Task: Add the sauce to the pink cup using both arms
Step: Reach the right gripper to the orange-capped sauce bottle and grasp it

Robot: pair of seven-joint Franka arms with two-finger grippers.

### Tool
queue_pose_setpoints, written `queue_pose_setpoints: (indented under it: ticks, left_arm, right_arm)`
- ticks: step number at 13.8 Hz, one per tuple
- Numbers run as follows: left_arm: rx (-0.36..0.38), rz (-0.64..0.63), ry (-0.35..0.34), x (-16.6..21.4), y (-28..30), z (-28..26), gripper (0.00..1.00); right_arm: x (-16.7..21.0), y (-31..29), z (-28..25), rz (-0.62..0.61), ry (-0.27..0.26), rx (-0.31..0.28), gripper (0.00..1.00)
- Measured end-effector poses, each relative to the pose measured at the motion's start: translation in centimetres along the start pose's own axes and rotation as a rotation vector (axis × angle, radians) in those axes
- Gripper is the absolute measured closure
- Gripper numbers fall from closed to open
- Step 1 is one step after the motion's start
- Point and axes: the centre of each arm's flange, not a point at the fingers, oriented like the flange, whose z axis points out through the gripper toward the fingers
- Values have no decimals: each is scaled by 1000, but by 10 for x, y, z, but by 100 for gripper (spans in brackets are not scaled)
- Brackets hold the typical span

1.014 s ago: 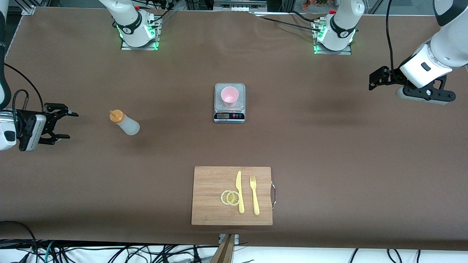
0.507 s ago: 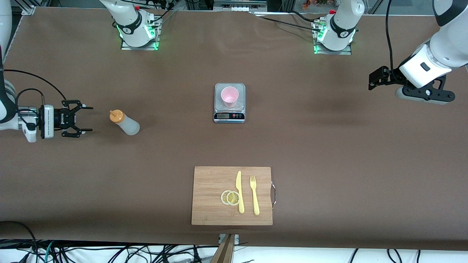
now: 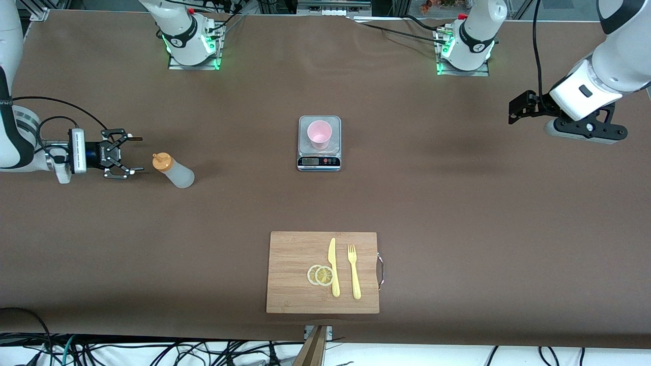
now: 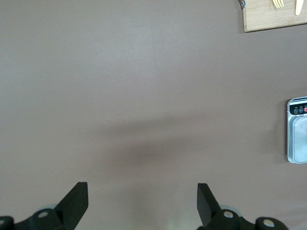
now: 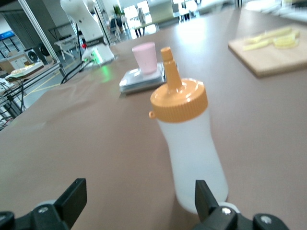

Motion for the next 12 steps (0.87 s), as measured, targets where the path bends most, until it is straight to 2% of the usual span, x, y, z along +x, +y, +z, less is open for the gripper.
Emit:
queue_pose_setpoints:
  ticks: [3, 6, 12]
  left_arm:
    - [0, 0, -1, 0, 0, 0, 0]
    - [0, -1, -2, 0, 0, 0, 0]
    - [0, -5, -12, -1, 0, 1, 0]
  right_arm:
    - [-27, 4, 24, -44, 75, -6, 0]
    - [-28, 12, 34, -75, 125, -44, 0]
    - [-8, 30, 50, -110, 159, -70, 0]
